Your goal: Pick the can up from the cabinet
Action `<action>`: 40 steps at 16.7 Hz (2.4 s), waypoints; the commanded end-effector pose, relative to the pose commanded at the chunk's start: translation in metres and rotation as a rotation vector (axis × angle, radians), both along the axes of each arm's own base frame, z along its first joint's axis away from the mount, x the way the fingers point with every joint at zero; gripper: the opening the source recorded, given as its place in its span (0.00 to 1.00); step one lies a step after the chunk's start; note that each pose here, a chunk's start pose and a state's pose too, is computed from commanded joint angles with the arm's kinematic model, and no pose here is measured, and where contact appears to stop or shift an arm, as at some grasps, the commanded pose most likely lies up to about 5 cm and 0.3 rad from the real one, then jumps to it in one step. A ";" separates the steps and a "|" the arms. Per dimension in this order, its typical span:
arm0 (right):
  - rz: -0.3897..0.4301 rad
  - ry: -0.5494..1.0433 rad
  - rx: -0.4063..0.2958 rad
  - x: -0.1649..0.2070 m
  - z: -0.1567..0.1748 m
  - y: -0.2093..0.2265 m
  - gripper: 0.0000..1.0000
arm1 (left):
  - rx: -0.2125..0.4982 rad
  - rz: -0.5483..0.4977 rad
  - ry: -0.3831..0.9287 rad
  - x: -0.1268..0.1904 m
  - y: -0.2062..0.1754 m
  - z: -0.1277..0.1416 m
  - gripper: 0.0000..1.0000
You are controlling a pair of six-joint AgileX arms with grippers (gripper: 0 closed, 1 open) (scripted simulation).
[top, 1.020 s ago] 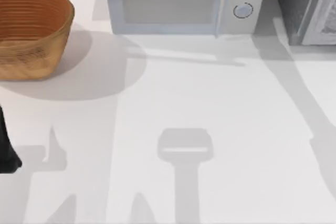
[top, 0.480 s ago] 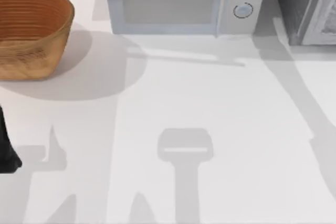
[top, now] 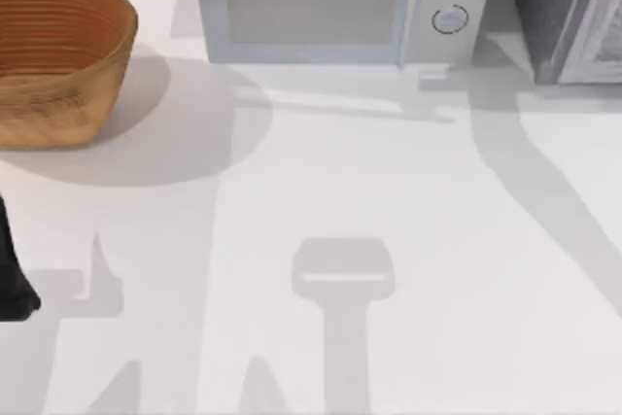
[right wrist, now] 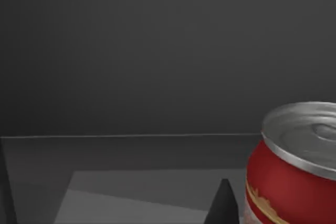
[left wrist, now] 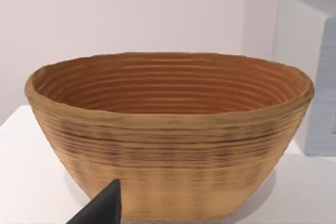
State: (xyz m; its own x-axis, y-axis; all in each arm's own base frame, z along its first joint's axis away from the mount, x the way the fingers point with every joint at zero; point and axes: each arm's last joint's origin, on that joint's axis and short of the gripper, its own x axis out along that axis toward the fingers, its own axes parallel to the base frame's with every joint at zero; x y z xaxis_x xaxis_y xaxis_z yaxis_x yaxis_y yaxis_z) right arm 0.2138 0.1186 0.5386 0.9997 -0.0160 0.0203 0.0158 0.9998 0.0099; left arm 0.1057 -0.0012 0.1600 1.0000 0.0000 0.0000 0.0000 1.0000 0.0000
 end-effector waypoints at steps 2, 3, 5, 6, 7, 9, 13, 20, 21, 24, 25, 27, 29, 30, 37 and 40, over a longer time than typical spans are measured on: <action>0.001 0.007 -0.004 -0.027 0.004 -0.004 0.00 | 0.000 0.000 0.000 0.000 0.000 0.000 1.00; 0.001 0.010 -0.006 -0.033 0.005 -0.005 0.00 | 0.000 0.000 0.000 0.000 0.000 0.000 1.00; 0.001 0.010 -0.006 -0.035 0.005 -0.006 0.00 | 0.000 0.000 0.000 0.000 0.000 0.000 1.00; 0.001 0.010 -0.006 -0.035 0.005 -0.006 0.00 | 0.000 0.000 0.000 0.000 0.000 0.000 1.00; -0.002 0.007 -0.003 -0.034 0.006 -0.006 0.00 | 0.000 0.000 0.000 0.000 0.000 0.000 1.00; 0.003 0.002 0.001 -0.036 0.005 -0.008 0.00 | 0.000 0.000 0.000 0.000 0.000 0.000 1.00; 0.053 -0.055 0.034 -0.060 -0.003 -0.031 0.00 | 0.000 0.000 0.000 0.000 0.000 0.000 1.00; 0.134 -0.113 0.035 -0.109 -0.108 -0.080 0.00 | 0.000 0.000 0.000 0.000 0.000 0.000 1.00; 0.136 -0.101 0.026 -0.111 -0.134 -0.084 0.00 | 0.000 0.000 0.000 0.000 0.000 0.000 1.00; 0.126 -0.051 0.003 -0.113 -0.220 -0.096 0.00 | 0.000 0.000 0.000 0.000 0.000 0.000 1.00; 0.117 -0.036 -0.002 -0.113 -0.248 -0.099 0.00 | 0.000 0.000 0.000 0.000 0.000 0.000 1.00; 0.094 -0.014 -0.007 -0.112 -0.295 -0.105 0.00 | 0.000 0.000 0.000 0.000 0.000 0.000 1.00; 0.067 0.001 -0.009 -0.111 -0.332 -0.111 0.00 | 0.000 0.000 0.000 0.000 0.000 0.000 1.00; 0.054 0.006 -0.010 -0.110 -0.347 -0.114 0.00 | 0.000 0.000 0.000 0.000 0.000 0.000 1.00; 0.016 0.020 -0.010 -0.108 -0.379 -0.120 0.00 | 0.000 0.000 0.000 0.000 0.000 0.000 1.00; 0.018 0.030 -0.008 -0.108 -0.380 -0.119 0.00 | 0.000 0.000 0.000 0.000 0.000 0.000 1.00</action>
